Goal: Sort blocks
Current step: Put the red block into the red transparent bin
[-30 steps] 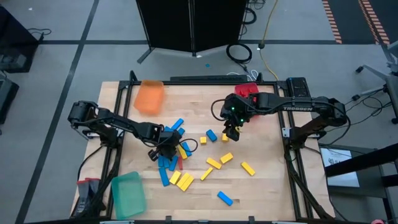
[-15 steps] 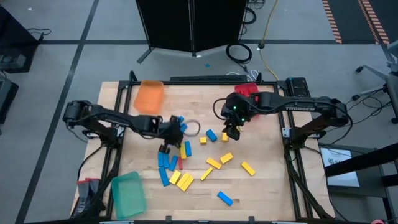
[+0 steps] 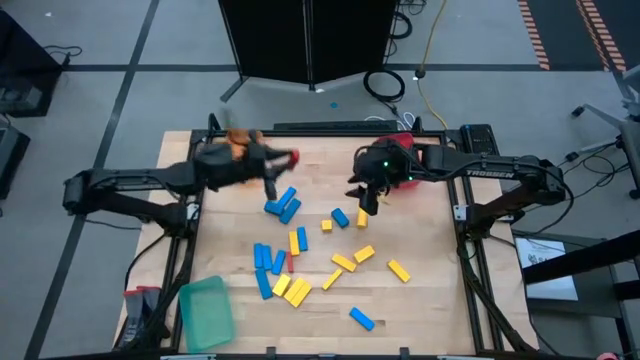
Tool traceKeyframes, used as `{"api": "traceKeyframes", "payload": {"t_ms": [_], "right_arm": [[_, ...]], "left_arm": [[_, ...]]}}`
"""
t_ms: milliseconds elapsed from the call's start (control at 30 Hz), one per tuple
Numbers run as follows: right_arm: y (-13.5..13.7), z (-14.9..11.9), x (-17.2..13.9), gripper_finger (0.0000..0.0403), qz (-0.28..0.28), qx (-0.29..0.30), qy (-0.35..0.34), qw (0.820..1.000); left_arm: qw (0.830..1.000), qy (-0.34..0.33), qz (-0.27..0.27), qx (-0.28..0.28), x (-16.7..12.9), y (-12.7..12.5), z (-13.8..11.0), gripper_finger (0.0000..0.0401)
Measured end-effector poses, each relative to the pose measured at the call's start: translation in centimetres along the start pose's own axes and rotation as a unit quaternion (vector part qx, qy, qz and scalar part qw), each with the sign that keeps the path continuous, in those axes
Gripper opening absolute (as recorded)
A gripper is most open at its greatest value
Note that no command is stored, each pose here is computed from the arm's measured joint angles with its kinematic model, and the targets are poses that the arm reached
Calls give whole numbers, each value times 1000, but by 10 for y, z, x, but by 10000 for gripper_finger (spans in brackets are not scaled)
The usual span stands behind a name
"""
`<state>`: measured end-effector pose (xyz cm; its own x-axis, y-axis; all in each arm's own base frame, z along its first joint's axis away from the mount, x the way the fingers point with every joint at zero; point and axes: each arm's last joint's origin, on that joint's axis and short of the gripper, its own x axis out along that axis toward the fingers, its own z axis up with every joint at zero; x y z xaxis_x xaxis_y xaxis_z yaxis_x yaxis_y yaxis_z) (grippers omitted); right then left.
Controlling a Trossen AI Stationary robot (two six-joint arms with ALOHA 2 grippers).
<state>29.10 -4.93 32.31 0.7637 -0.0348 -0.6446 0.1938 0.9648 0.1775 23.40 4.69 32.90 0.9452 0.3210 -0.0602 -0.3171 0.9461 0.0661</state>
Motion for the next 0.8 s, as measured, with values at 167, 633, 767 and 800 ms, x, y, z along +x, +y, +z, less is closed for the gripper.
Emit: {"api": "traceKeyframes", "payload": {"t_ms": [167,633,767,800], "right_arm": [[-4,22,-3,183,5,-8,-113,994],[-1,57,-19,183,29,-30,-306,951],[0,59,-21,188,39,-42,-317,947],[0,60,-21,192,43,-45,-318,946]], "left_arm": [[992,-119,6,-27,-13,4,28,102],[973,-212,-43,-86,-1,0,37,102],[971,-210,-62,-95,5,-3,34,102],[971,-208,-64,-96,6,-4,33,102]]}}
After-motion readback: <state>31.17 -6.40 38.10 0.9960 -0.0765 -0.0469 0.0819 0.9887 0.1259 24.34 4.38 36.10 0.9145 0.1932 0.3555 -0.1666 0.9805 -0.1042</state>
